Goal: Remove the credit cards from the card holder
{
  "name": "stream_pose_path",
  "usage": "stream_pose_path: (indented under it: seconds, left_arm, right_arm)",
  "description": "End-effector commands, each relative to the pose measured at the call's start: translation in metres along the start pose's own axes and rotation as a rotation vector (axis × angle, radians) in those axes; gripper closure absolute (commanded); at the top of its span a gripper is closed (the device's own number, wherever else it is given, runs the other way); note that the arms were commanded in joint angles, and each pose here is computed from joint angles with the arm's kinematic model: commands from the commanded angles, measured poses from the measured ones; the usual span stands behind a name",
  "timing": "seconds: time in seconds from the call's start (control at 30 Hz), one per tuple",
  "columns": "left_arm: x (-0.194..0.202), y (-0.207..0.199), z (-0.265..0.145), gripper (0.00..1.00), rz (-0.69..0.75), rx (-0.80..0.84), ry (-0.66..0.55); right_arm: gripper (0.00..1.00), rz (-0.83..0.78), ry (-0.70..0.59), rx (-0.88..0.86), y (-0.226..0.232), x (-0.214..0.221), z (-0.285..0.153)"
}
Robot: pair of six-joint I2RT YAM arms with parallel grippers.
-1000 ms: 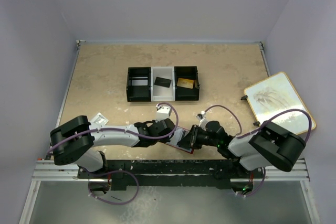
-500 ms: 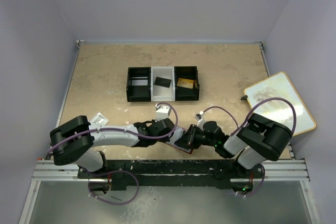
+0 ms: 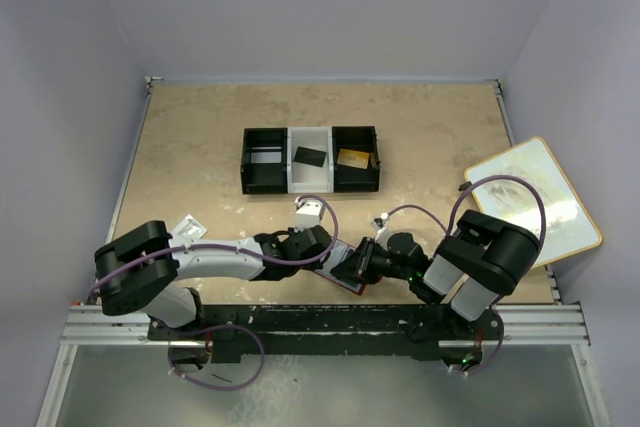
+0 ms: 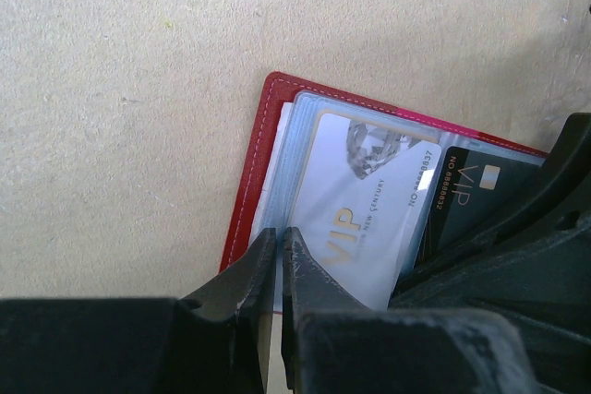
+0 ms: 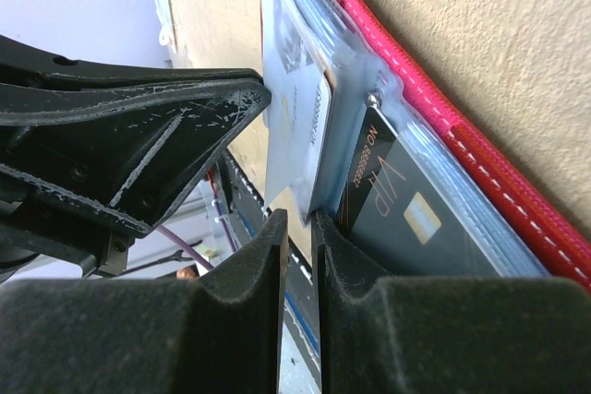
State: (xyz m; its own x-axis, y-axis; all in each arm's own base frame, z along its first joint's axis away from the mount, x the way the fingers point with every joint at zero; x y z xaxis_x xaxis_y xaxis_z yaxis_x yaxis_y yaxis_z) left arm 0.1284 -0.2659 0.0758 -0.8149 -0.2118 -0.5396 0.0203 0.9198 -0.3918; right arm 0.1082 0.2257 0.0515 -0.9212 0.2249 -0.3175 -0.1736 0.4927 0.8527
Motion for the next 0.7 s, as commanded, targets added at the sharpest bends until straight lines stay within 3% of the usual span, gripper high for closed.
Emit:
stream_pose_path:
  seconds: [0.0,0.67]
  left_arm:
    - [0.022,0.029,0.001,0.98,0.063,-0.097,0.104]
    - [0.020,0.027,-0.003,0.98,0.058,-0.087,0.096]
  right_arm:
    - [0.82,-0.008,-0.114,-0.119,0.025,-0.020,0.004]
    - [0.83,0.066,-0.104,-0.082,0.019,-0.018,0.006]
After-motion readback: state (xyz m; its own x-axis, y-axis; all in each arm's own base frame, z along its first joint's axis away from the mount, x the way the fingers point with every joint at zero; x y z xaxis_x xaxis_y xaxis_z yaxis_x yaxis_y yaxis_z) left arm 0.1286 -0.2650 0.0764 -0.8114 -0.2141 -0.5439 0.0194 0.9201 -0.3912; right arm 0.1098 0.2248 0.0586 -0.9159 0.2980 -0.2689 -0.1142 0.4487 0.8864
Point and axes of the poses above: each gripper's point midway between its finger pads, its own z axis out along the fingers, its own y axis along the line the jaws close on, x = y × z, the point moved 7 cm from there along -z, back along the fingers, and after that the axes turned 15 degrees about -z, right-handed, at the moved point
